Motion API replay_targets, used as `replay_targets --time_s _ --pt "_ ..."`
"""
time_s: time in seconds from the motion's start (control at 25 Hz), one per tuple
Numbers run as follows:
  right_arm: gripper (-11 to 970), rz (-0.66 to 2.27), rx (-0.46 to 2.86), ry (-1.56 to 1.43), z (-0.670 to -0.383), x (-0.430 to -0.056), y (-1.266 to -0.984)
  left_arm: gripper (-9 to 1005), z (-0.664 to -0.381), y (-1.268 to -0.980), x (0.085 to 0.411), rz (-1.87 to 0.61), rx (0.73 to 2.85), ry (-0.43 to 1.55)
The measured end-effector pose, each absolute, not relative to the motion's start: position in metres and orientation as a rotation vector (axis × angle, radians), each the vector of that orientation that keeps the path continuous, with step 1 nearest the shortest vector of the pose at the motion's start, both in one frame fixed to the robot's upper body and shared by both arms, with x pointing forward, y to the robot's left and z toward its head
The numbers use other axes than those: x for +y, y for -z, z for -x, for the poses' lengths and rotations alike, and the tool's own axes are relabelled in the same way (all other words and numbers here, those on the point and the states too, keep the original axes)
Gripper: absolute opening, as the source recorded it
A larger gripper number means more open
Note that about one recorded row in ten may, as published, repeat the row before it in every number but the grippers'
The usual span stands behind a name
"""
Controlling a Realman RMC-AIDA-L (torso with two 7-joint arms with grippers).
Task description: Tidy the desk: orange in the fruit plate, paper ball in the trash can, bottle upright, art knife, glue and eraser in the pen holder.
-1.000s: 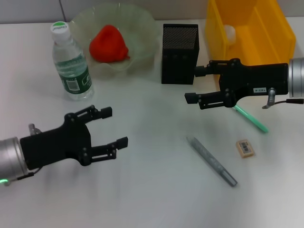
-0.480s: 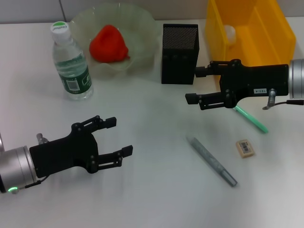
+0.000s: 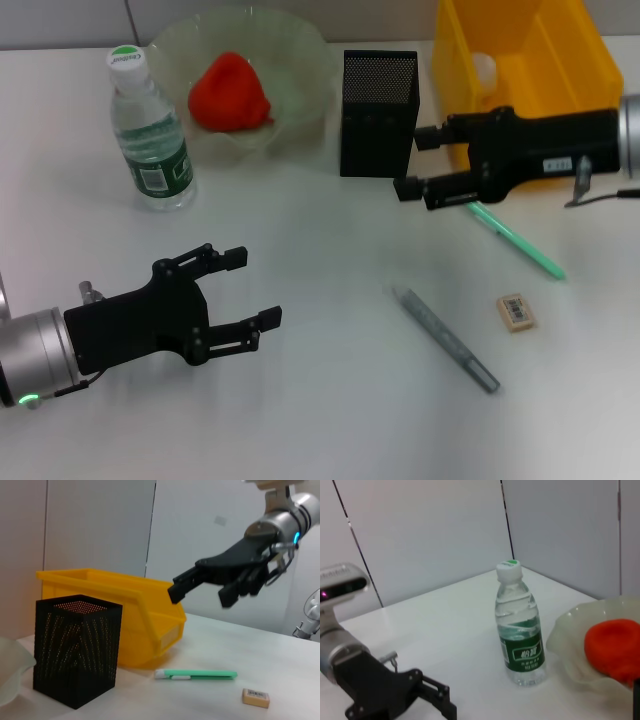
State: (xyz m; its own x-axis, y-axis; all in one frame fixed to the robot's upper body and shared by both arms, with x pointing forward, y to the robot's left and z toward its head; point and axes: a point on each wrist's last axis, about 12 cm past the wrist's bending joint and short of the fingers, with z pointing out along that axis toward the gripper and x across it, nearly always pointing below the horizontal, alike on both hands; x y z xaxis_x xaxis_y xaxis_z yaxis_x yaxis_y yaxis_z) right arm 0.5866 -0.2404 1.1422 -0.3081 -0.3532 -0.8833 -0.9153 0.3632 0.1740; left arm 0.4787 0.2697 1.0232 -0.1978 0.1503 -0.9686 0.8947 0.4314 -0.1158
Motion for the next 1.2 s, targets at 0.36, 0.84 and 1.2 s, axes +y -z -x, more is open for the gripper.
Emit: replay_targets --time_s 0.36,0.84,1.2 --pt "822 1.132 2.141 -0.882 -0.598 -0.227 -1.192 860 -0.477 -1.024 0.268 -0.950 1.625 0.909" --pt "820 1.156 2.566 -0.421 -0.625 -0.191 -1.221 860 -0.479 -1.025 0.266 -0.958 1.619 0.908" --pt "818 1.138 2.680 -0.153 -0.631 -0.177 -1.203 859 -0.482 -1.026 0.264 -0.958 1.617 0.911"
